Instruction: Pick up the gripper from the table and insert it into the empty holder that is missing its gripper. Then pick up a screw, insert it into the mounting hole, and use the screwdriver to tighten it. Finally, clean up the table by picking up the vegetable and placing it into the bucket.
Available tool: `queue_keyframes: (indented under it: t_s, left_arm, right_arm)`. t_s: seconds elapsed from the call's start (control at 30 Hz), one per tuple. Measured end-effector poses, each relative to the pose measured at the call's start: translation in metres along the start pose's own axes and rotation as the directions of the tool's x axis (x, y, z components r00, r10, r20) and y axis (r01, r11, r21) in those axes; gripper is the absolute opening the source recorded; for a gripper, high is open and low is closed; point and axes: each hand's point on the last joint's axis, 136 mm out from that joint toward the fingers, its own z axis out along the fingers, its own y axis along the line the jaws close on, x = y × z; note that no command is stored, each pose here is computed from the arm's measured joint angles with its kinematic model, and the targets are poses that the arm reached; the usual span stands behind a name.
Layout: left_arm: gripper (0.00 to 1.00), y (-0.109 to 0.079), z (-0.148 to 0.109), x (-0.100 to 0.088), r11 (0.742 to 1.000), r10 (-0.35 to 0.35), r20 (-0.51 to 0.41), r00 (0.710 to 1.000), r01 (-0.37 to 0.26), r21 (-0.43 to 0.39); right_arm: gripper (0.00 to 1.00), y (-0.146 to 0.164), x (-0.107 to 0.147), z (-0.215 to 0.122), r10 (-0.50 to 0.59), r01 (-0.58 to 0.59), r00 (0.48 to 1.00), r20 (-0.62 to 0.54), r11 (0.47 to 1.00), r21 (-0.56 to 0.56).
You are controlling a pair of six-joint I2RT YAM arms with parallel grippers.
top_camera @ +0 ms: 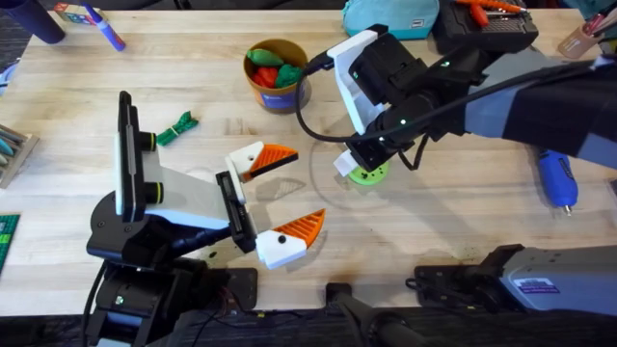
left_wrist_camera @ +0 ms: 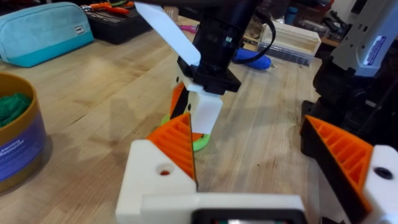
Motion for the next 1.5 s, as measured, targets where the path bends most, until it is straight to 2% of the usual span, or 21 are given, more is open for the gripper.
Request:
queue_keyframes:
  t_s: [0.17, 0.57, 1.27, 1.5]
  left_arm:
    - [0.99, 0.0, 0.0, 0.0, 1.0, 0.002, 0.001, 1.0, -0.002, 0.0]
    - [0.99, 0.0, 0.0, 0.0, 1.0, 0.001, 0.001, 1.0, -0.001, 0.0]
    - [0.99, 0.0, 0.0, 0.0, 1.0, 0.001, 0.001, 1.0, -0.001, 0.0]
    - [0.99, 0.0, 0.0, 0.0, 1.0, 0.001, 0.001, 1.0, -0.001, 0.0]
  right_arm:
    - [0.456, 0.001, 0.003, 0.001, 0.004, -0.004, 1.0, -0.014, 1.0, -0.006]
    - [0.456, 0.005, 0.033, -0.01, 0.048, -0.052, 0.988, -0.148, 0.998, -0.021]
    - [0.448, 0.01, 0.036, 0.003, 0.051, -0.055, 0.977, -0.208, 0.998, -0.013]
    - [0.079, 0.011, 0.035, 0.004, 0.054, -0.058, 0.978, -0.203, 0.998, -0.015]
